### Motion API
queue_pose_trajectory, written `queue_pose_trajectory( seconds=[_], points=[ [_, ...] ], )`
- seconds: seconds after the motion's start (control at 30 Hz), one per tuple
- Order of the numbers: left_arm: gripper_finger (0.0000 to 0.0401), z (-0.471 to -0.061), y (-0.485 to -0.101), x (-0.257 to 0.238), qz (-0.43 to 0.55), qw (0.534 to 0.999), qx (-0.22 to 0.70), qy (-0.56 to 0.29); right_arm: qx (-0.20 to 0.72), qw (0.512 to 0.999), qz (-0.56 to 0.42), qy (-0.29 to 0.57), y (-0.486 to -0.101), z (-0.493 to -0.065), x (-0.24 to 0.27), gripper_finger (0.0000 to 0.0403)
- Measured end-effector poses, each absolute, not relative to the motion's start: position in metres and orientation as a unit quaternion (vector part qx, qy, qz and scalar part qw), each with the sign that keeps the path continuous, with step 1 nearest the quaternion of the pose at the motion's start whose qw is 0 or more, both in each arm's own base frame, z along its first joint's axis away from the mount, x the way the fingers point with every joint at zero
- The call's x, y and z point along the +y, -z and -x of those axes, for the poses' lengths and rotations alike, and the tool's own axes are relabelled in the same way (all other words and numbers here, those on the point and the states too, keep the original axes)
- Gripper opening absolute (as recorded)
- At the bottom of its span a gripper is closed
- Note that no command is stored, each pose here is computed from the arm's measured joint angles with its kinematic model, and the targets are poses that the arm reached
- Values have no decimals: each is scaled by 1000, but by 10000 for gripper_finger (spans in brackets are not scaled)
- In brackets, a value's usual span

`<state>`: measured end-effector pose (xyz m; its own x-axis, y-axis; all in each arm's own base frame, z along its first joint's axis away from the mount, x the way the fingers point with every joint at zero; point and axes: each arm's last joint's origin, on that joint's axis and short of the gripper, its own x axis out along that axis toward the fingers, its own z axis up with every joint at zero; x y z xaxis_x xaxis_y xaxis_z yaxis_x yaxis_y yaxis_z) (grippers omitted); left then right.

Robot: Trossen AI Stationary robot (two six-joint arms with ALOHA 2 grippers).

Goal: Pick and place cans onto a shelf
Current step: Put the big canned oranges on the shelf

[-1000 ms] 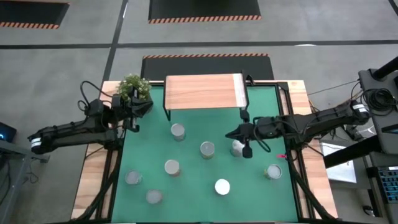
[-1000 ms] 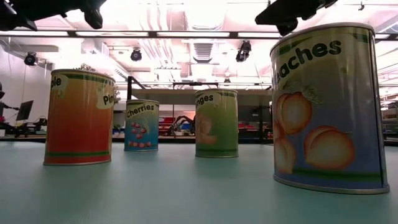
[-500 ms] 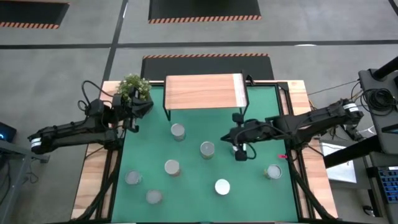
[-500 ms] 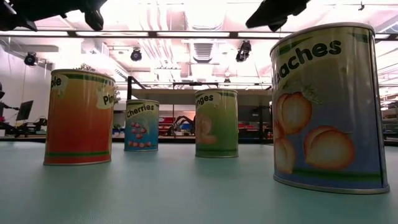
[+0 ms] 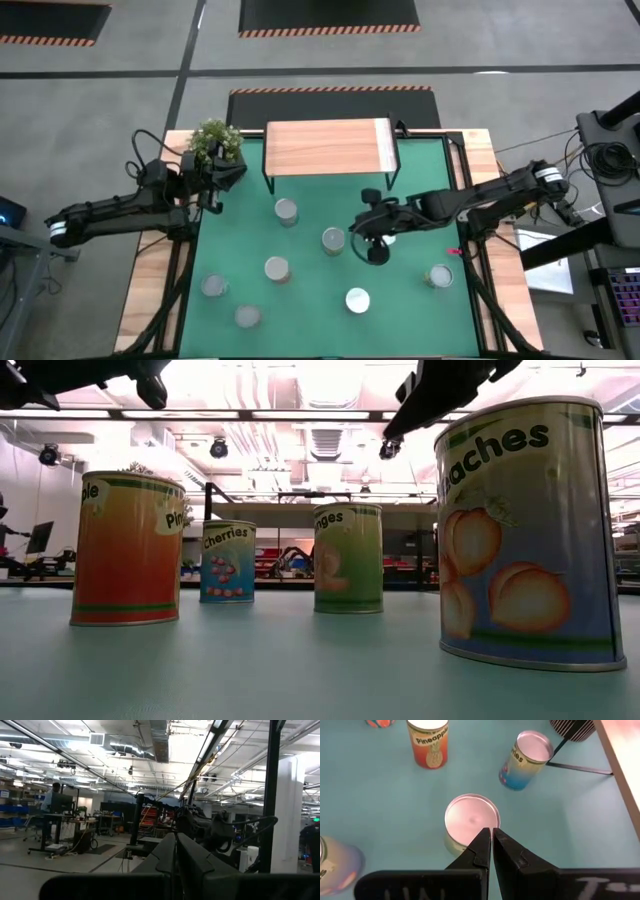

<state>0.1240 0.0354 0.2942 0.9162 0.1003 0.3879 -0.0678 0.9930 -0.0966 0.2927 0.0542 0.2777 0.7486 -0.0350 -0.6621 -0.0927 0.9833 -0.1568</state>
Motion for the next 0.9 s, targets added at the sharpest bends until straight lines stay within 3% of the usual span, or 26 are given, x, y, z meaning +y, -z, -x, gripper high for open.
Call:
queue_pose_trajectory(
  seconds=[0.3, 0.43, 0.9],
  points=[
    [0, -124, -294, 35, 41, 978, -200, -43, 370, 926, 79, -9, -268, -299, 55, 10],
    [0, -124, -294, 35, 43, 978, -200, -43, 374, 925, 71, -6, -266, -300, 55, 33],
    [0, -128, -286, 35, 87, 983, -159, -38, 324, 945, 44, 1, -272, -308, 57, 250]
  ],
)
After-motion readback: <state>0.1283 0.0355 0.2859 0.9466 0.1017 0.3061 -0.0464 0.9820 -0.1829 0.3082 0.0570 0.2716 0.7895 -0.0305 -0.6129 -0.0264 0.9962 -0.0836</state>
